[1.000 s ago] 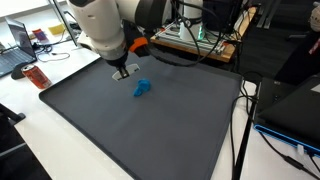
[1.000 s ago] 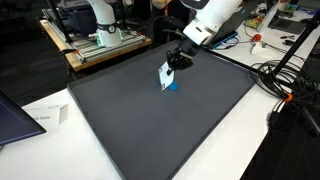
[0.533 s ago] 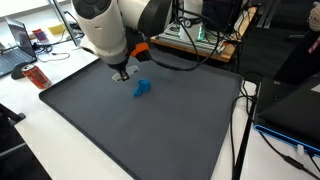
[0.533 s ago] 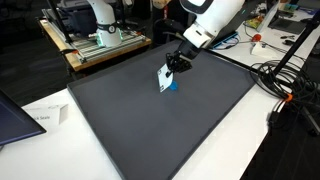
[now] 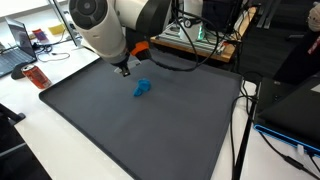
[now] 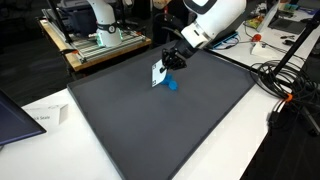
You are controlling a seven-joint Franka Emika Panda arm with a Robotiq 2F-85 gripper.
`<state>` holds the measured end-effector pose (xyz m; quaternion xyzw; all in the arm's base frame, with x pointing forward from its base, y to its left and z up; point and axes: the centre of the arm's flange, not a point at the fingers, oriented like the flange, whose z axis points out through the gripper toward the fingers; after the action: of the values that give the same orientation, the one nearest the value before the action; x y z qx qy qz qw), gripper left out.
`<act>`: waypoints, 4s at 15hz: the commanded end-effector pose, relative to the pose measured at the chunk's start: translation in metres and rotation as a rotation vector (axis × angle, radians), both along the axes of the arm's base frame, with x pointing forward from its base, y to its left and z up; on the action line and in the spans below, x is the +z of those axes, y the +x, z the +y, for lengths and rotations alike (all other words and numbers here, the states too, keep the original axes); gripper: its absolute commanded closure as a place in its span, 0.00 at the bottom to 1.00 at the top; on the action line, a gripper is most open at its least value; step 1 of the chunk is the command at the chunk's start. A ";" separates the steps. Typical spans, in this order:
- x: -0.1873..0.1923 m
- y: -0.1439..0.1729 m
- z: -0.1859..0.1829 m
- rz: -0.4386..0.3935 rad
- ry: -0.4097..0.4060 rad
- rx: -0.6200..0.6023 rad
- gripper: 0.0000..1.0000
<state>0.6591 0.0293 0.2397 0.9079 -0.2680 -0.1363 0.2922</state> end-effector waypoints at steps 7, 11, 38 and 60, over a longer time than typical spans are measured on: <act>-0.009 0.037 0.023 0.100 -0.308 -0.187 0.99; -0.035 0.044 0.025 0.057 -0.432 -0.253 0.99; -0.038 -0.003 0.059 -0.082 -0.540 -0.140 0.99; -0.026 -0.109 0.018 -0.480 -0.589 -0.100 0.99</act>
<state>0.5834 0.0600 0.1942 0.7636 -0.3931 0.1127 0.4996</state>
